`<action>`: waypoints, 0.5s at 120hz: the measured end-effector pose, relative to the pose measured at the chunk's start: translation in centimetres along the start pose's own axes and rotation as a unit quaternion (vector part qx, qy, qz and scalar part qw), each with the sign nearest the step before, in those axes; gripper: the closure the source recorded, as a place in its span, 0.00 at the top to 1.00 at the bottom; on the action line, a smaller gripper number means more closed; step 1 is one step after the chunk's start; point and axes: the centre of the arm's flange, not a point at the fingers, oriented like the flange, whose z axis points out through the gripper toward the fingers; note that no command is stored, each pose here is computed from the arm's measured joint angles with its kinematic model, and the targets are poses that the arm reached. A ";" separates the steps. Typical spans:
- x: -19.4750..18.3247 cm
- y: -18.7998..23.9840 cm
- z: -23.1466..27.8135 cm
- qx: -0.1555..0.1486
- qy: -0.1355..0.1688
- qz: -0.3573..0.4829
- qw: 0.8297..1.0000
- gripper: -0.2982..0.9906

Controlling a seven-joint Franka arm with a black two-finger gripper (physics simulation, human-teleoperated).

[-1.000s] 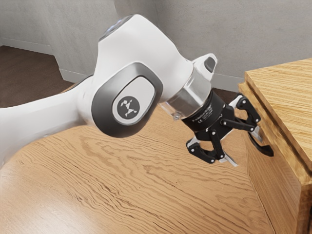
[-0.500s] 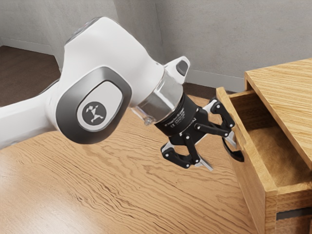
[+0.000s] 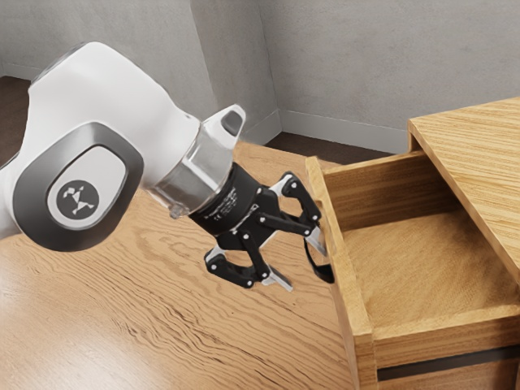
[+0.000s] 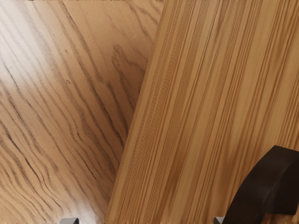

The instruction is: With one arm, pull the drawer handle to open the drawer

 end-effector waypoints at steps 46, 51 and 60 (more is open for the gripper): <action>0.5 -3.1 -2.5 0.002 -0.001 -0.011 1.000 0.53; 0.6 -3.4 -2.8 0.000 -0.001 -0.012 1.000 0.53; 0.5 -3.8 -3.2 -0.001 -0.002 -0.012 1.000 0.53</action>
